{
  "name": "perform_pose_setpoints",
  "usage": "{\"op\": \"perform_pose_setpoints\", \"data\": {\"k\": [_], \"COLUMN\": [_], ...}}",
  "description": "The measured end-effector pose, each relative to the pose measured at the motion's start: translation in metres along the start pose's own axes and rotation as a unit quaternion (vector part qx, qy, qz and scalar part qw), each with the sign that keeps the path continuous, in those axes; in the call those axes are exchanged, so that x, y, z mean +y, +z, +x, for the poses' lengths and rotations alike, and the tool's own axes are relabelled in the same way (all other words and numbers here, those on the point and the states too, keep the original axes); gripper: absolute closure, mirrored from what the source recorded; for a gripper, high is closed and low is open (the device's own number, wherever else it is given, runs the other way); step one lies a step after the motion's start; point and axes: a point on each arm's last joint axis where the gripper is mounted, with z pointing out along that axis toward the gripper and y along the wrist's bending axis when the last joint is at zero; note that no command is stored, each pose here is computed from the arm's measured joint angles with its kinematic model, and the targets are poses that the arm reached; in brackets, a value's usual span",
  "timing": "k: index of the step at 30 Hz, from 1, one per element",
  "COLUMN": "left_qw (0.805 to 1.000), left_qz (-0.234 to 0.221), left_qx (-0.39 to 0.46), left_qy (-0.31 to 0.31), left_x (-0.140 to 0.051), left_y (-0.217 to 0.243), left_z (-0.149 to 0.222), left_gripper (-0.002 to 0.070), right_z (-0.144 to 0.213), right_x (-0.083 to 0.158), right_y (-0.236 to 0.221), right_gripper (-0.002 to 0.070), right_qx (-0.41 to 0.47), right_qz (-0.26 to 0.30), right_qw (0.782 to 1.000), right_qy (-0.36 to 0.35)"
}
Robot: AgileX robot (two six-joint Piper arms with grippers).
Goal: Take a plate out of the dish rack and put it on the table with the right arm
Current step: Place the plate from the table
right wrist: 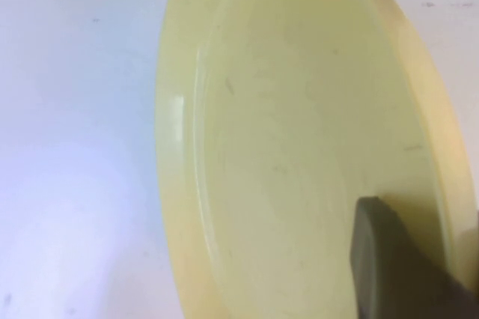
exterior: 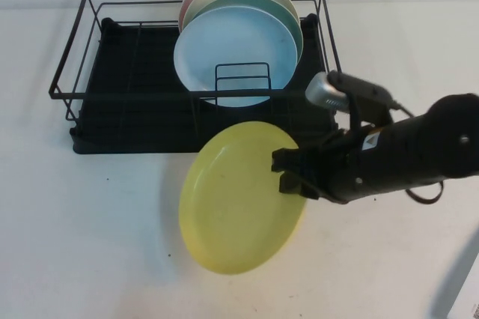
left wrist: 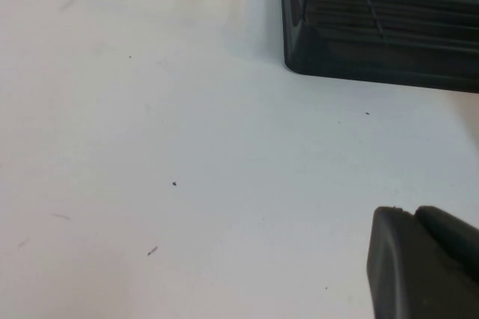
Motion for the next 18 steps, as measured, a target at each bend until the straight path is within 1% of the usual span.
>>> {"op": "perform_pose_setpoints", "data": {"k": [5, 8, 18], "left_qw": [1.0, 1.0, 1.0], "left_qz": [0.0, 0.0, 0.0], "left_qx": [0.0, 0.0, 0.0], "left_qy": [0.0, 0.0, 0.0], "left_x": [0.0, 0.0, 0.0], "left_y": [0.0, 0.0, 0.0], "left_z": [0.0, 0.0, 0.0], "left_gripper": [0.0679, 0.0679, 0.0679], "right_z": [0.005, 0.004, -0.004], "right_x": [-0.008, -0.013, -0.018], "right_y": [0.034, 0.049, 0.068], "right_gripper": [0.0594, 0.0594, 0.0594], "right_qx": [0.029, 0.023, -0.013], "right_qz": [-0.001, -0.004, 0.003], "right_qw": [0.999, 0.999, 0.999], "right_qy": [0.017, 0.024, 0.034]}}
